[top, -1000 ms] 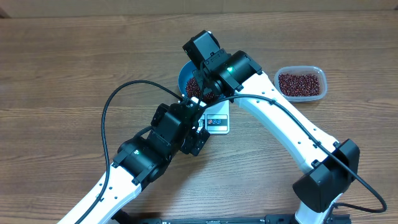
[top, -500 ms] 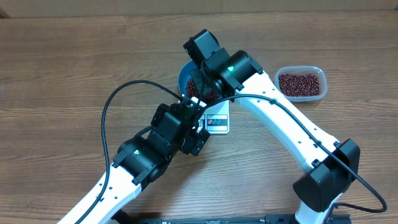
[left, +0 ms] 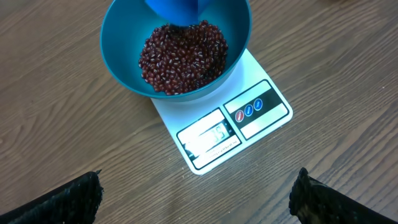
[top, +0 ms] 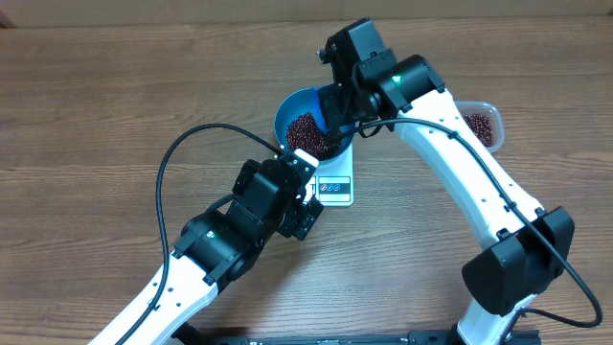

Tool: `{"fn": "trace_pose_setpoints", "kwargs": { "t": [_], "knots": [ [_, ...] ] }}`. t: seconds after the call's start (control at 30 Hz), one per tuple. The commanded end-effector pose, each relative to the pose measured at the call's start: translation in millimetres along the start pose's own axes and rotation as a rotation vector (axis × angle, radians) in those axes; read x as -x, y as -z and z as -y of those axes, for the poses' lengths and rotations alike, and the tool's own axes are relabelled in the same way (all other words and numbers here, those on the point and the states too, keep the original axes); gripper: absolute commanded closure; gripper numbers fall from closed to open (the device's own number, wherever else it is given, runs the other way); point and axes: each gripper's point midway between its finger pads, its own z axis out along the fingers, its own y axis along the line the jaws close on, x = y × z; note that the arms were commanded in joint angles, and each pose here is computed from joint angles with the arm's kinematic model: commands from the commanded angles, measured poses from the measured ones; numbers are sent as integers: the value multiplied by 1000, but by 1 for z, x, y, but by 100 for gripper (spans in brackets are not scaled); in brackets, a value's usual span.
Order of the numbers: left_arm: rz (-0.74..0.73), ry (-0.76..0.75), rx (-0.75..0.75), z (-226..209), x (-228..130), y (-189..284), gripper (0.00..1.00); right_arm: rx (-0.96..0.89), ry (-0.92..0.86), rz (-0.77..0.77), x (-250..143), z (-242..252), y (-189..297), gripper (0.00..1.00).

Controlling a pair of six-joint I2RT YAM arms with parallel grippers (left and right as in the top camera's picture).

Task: Scoop item into bowl and weigh 150g on scale
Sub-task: 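Carry the empty scoop with the right gripper back to the bean tub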

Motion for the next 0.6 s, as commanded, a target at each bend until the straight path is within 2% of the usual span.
{"fn": "trace_pose_setpoints", "kwargs": {
  "t": [0.0, 0.13, 0.27, 0.43, 0.57],
  "knots": [
    [3, 9, 10, -2, -2, 1, 0, 80, 0, 125, 23, -2, 54, 96],
    [3, 9, 10, -2, -2, 1, 0, 63, -14, 185, 29, 10, 82, 96],
    [3, 9, 10, -2, -2, 1, 1, -32, -55, 257, 34, 41, 114, 96],
    [3, 9, 10, -2, -2, 1, 0, -279, -134, 281, 26, 98, 138, 96],
    [3, 8, 10, -2, -2, 1, 1, -484, -184, 233, 8, 143, 149, 96]
  ]
}}
